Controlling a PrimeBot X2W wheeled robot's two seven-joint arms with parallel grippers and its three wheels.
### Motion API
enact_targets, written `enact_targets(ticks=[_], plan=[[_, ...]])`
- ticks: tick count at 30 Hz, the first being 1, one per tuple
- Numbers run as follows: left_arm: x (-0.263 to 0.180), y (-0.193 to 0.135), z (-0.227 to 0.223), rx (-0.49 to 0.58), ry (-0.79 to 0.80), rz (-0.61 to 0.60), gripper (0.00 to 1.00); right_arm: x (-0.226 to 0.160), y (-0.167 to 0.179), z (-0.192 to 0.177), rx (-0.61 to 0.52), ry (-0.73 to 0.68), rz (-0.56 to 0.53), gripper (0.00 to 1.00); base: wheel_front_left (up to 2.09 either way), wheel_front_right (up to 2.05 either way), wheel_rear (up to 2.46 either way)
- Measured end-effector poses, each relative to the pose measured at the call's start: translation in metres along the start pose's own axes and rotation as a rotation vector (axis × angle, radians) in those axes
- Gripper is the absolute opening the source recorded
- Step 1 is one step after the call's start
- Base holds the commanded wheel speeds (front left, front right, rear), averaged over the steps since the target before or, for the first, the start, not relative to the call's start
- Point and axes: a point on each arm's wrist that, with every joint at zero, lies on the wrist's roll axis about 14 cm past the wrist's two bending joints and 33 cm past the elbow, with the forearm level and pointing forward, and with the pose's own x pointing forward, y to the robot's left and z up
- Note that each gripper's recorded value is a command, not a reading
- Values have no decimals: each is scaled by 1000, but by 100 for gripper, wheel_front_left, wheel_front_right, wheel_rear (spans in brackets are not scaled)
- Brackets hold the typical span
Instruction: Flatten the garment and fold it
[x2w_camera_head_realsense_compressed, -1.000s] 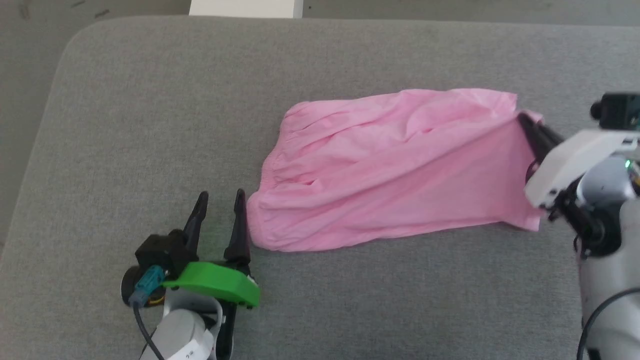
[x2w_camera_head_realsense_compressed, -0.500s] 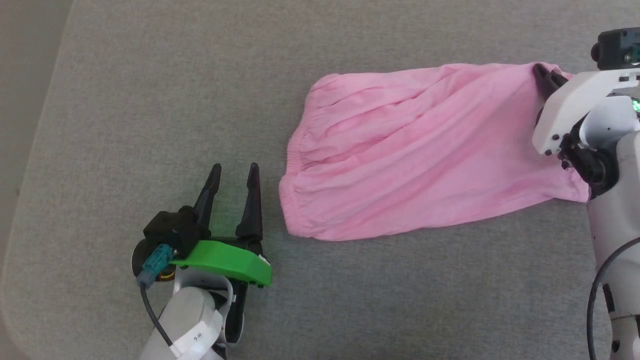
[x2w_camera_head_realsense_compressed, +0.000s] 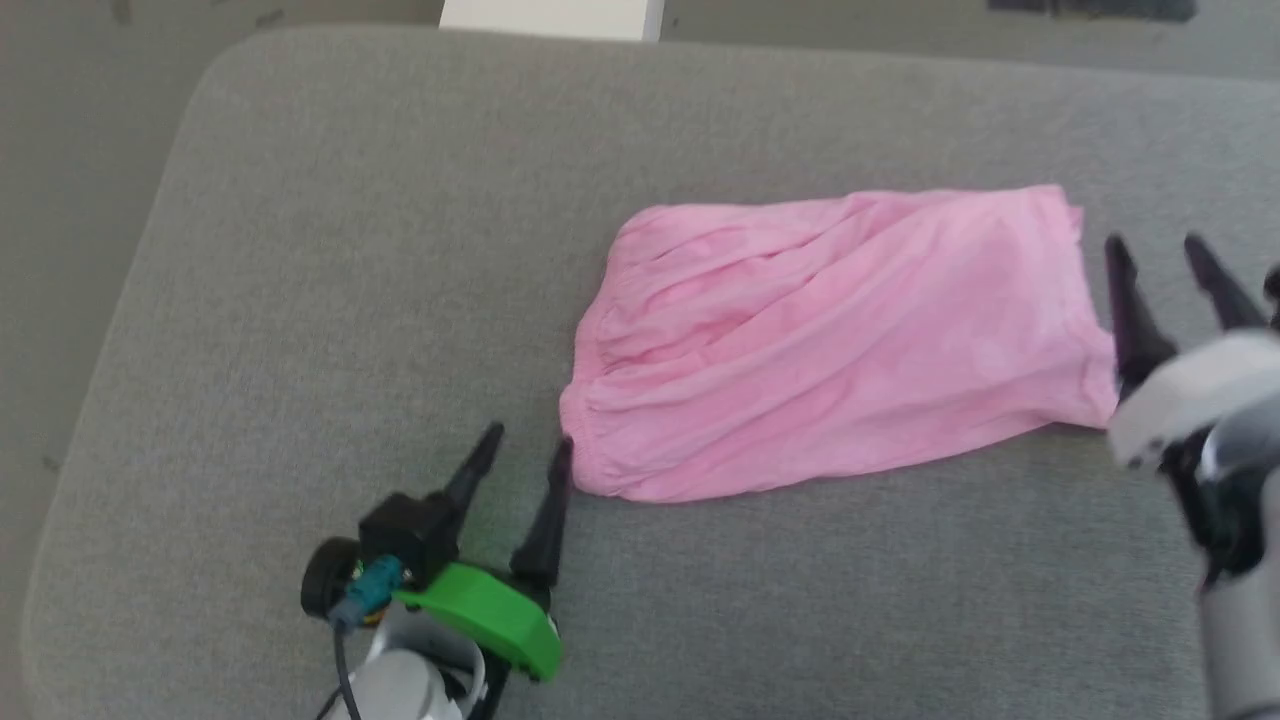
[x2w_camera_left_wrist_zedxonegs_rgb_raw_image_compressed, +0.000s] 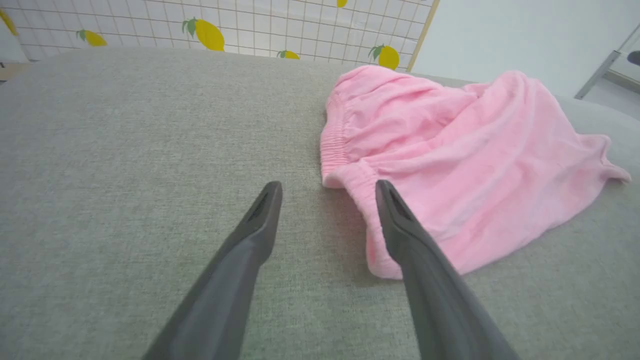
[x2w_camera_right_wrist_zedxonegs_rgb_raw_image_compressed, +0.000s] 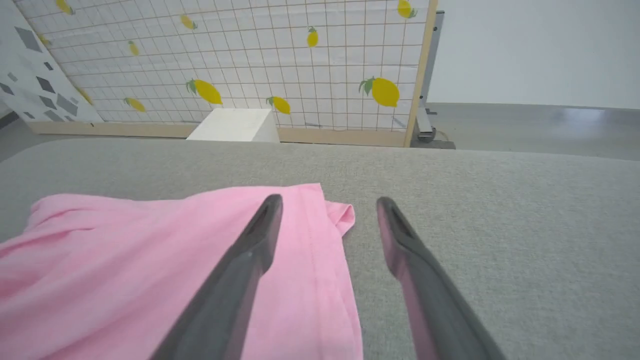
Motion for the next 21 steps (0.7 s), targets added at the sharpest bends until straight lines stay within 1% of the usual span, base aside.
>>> enact_targets(ticks=[5,8,10,15,21], plan=[[-8,-24,-14,29,79,-97,100,-48,11,-2,68,-54,-21,100,0,0,0],[-8,-35,-24,52,126,-135,100,-70,11,-7,86,-57,-37,100,0,0,0],[-7,-36,-30,61,155,-134,100,-80,10,-11,97,-52,-48,100,0,0,0],[-7,-35,-52,82,255,-124,100,-97,3,-13,110,-53,-81,100,0,0,0],[2,-37,-55,82,266,-118,100,-106,-4,-14,136,-57,-102,100,0,0,0]])
